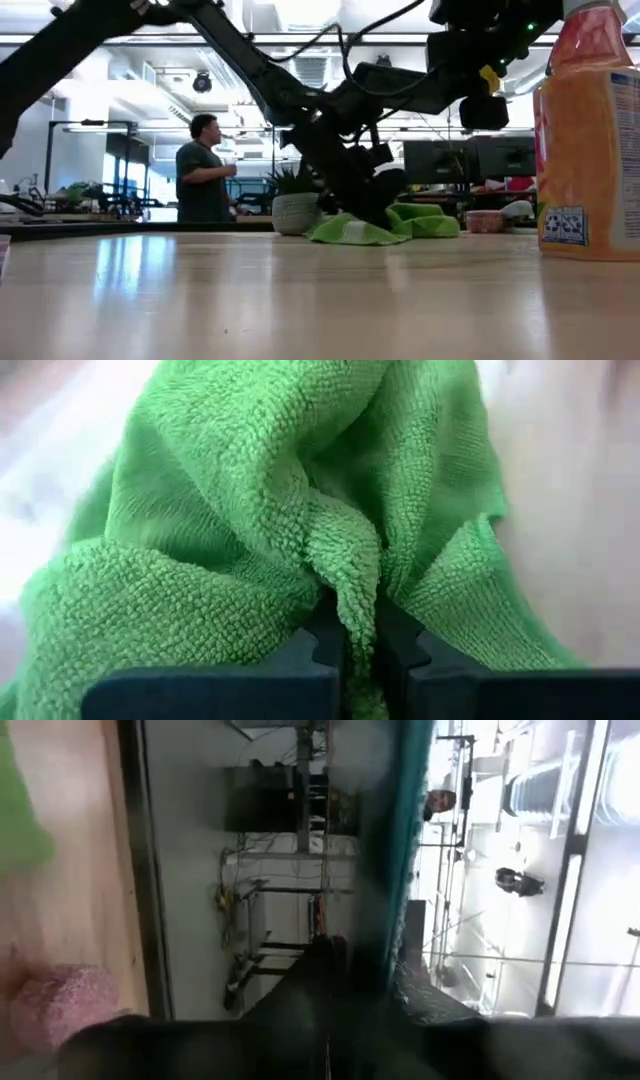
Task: Apply microfiber cloth
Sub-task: Wipe the back of the tablet with the microfiber cloth
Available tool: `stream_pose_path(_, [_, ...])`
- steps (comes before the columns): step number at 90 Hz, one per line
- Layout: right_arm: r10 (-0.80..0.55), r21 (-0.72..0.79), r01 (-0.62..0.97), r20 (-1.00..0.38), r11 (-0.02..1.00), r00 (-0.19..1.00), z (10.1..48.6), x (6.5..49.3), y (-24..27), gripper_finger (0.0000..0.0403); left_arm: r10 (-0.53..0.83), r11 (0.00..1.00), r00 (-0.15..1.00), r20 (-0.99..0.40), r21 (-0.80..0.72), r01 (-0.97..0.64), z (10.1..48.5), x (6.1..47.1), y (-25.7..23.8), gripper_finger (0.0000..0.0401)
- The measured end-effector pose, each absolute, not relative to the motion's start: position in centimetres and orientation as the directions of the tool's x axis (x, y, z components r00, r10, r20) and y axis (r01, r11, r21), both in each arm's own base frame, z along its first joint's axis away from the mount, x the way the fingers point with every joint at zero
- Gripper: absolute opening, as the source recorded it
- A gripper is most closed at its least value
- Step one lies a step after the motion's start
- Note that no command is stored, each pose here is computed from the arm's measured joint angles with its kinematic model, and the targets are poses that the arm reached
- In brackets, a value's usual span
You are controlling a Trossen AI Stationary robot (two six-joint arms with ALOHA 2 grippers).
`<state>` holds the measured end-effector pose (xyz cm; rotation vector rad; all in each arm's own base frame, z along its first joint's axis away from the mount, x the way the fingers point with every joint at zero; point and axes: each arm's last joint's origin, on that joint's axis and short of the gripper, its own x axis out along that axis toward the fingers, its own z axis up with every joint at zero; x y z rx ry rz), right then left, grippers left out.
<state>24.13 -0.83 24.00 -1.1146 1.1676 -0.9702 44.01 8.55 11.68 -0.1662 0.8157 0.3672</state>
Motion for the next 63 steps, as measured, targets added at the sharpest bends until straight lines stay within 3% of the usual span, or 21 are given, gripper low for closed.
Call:
stream_pose_path(17, [-0.934, -0.958, -0.072, -0.288, 0.279, 0.211, 23.2, 24.5, 0.2, 0.0013, 0.219, 0.925, 0.626, -0.749, -0.044, -0.376, 11.6, 39.4, 5.9, 0.0])
stream_pose_path(41, [-0.91, -0.924, -0.272, -0.335, 0.268, 0.242, 20.7, 25.7, 1.7, 0.0013, 0.186, 0.893, 0.665, -0.724, -0.158, -0.422, 11.3, 31.0, 3.1, 0.0])
stream_pose_path(63, [-0.904, -0.882, -0.428, -0.332, 0.195, 0.271, 17.9, 28.2, 2.3, 0.0013, 0.218, 0.863, 0.715, -0.664, -0.211, -0.459, 12.4, 24.8, 2.5, 0.0])
